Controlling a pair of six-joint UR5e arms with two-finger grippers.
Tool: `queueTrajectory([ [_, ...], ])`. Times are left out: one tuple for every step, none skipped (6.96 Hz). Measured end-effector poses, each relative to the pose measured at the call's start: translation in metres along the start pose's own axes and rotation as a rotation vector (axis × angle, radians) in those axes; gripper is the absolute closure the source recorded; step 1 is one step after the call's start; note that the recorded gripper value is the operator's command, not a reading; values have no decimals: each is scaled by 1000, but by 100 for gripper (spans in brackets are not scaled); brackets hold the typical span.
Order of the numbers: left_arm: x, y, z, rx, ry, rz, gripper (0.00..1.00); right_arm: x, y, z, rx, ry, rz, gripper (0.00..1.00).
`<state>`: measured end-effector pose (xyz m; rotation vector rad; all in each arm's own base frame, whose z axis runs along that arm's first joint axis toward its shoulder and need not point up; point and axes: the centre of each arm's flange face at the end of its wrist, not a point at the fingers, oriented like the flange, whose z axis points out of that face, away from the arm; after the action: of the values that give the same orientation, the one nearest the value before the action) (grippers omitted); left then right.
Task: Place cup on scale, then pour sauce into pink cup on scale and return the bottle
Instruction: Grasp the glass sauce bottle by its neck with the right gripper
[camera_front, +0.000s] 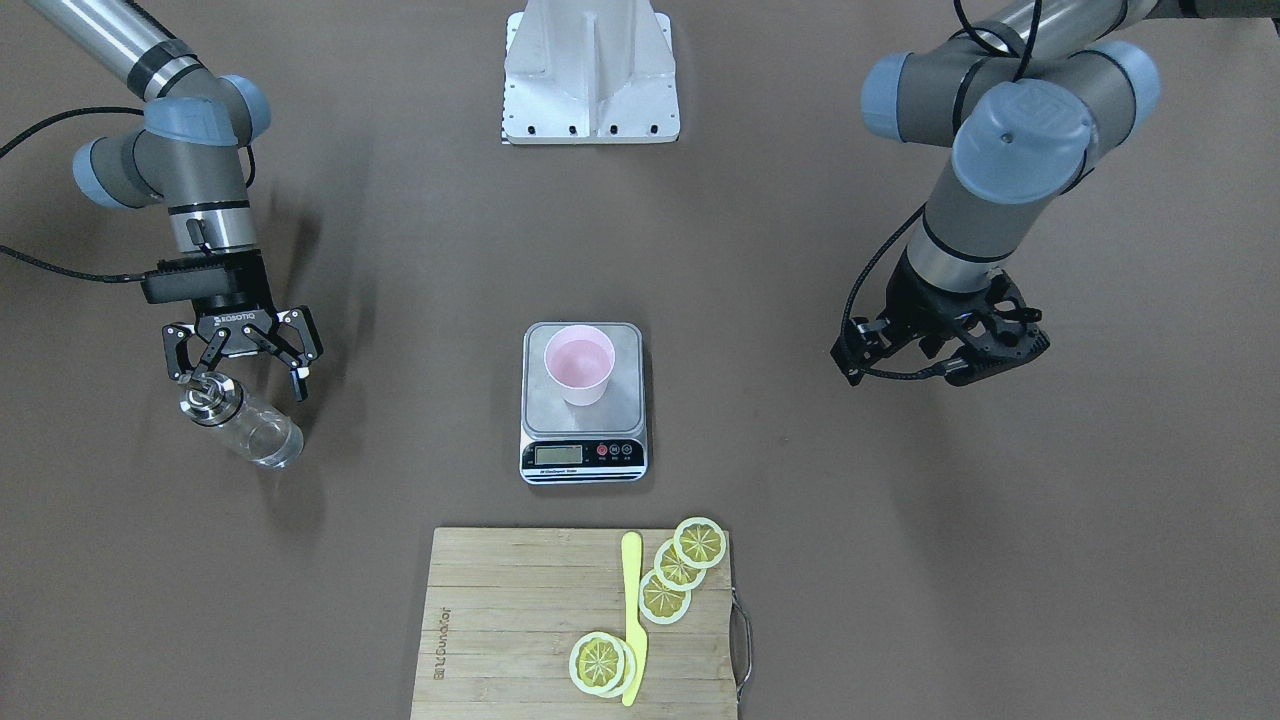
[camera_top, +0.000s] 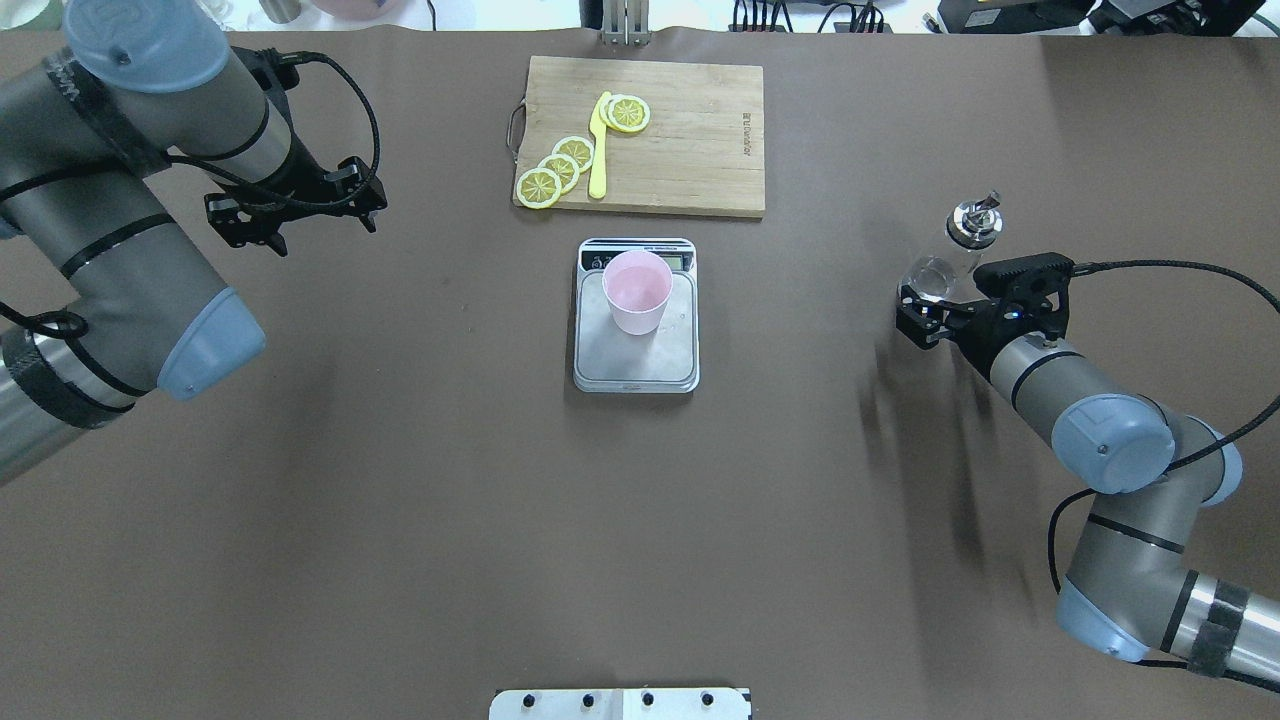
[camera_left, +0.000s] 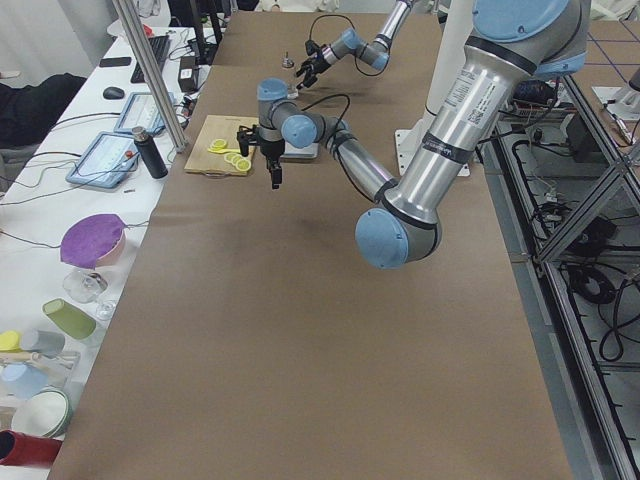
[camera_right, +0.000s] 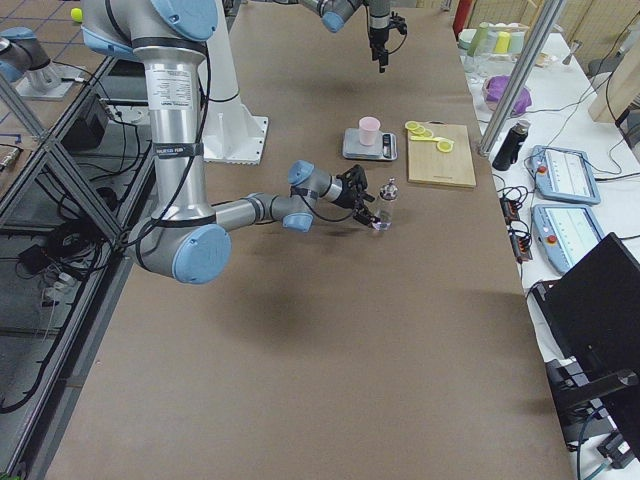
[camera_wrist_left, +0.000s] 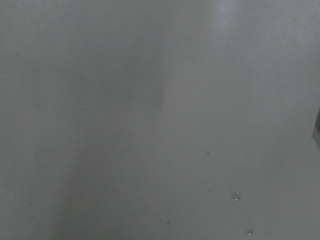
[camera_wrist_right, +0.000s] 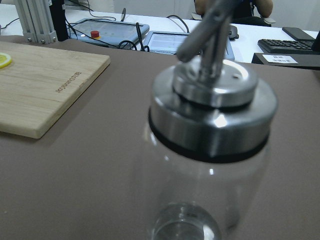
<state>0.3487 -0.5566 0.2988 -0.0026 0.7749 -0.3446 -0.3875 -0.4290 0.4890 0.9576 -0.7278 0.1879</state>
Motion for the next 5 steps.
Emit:
queueTrajectory([
  [0, 0, 1, 0, -1, -1, 1, 0, -3, 3, 8, -1, -10, 0],
  [-1, -1, 2, 0, -3, -1, 1, 3, -6, 6, 12, 5, -20, 0],
  [-1, -1, 2, 0, -4, -2, 1, 7, -7, 8, 15, 14, -32, 0],
  [0, -1, 2, 0, -4, -2, 1, 11, -8, 10, 15, 22, -38, 0],
  [0, -1, 2, 0, -4, -3, 1, 13, -10, 12, 17, 26, -39, 0],
])
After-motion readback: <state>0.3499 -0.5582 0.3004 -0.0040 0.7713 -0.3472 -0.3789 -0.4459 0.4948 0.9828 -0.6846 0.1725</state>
